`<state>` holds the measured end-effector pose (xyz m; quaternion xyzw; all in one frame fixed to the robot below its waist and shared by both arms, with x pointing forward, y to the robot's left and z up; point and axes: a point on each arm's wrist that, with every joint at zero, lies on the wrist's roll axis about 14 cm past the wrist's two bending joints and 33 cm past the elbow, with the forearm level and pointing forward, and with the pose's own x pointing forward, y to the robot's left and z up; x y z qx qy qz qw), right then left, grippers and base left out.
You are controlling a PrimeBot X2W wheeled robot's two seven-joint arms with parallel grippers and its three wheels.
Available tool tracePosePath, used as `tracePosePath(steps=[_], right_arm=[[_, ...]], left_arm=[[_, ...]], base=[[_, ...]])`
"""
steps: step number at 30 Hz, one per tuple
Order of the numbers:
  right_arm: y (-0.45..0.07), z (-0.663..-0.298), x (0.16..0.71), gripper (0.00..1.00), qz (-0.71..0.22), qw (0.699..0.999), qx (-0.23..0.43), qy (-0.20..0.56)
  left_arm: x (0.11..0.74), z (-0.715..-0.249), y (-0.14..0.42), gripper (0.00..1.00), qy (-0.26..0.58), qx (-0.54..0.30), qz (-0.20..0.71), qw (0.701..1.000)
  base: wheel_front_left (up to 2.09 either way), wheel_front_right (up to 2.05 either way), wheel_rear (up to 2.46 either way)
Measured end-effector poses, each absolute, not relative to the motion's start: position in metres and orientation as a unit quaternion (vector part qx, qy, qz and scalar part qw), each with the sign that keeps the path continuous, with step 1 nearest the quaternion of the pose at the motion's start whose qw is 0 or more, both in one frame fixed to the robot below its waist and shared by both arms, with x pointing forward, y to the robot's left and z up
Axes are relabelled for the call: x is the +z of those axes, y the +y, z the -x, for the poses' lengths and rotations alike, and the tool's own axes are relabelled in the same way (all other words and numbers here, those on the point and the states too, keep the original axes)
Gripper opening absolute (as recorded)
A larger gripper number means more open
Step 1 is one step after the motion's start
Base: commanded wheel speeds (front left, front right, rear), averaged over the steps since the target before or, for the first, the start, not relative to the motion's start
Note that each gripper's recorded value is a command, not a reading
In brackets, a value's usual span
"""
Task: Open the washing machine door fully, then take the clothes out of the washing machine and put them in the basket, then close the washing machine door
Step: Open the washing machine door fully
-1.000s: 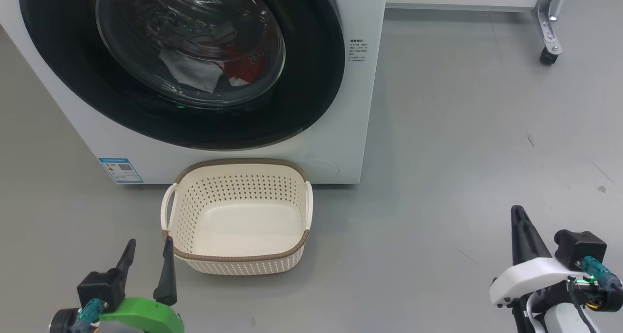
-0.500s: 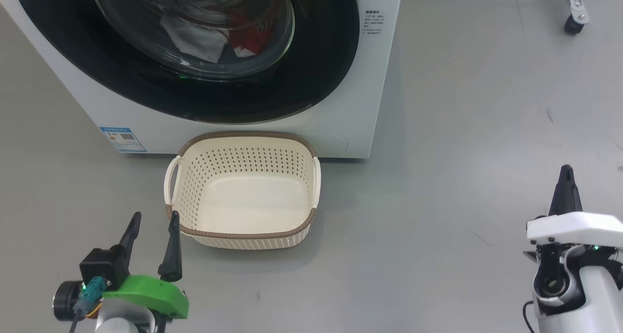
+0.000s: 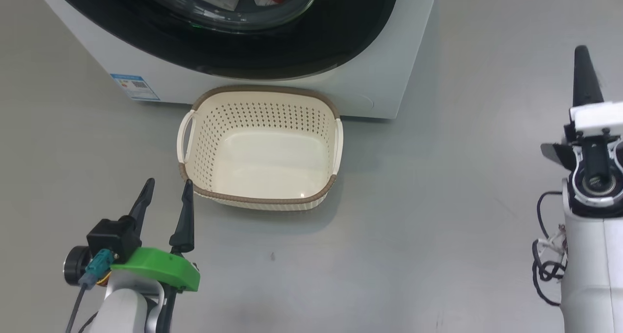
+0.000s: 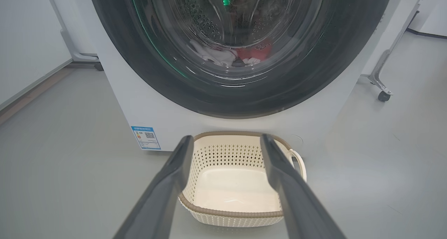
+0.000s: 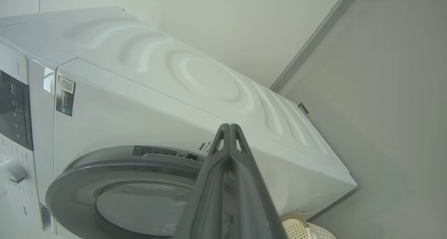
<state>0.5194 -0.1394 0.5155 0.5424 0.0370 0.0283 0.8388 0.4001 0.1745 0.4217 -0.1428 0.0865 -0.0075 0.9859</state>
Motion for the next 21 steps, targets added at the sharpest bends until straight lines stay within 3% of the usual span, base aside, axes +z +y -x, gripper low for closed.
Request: tracePosePath(steps=[15, 21], right_arm=[[-0.088, -0.595, 0.535, 0.0, -0.545, 0.826, 0.122, 0.074], [-0.062, -0.615, 0.533, 0.0, -0.572, 0.8, 0.154, 0.1]], left_arm=[[0.4, -0.416, 0.188, 1.0, 0.109, 0.013, 0.147, 0.983], [0.394, -0.42, 0.196, 1.0, 0.115, 0.026, 0.149, 0.982]], base=[[0.0, 0.0, 0.0], [0.0, 0.0, 0.0]])
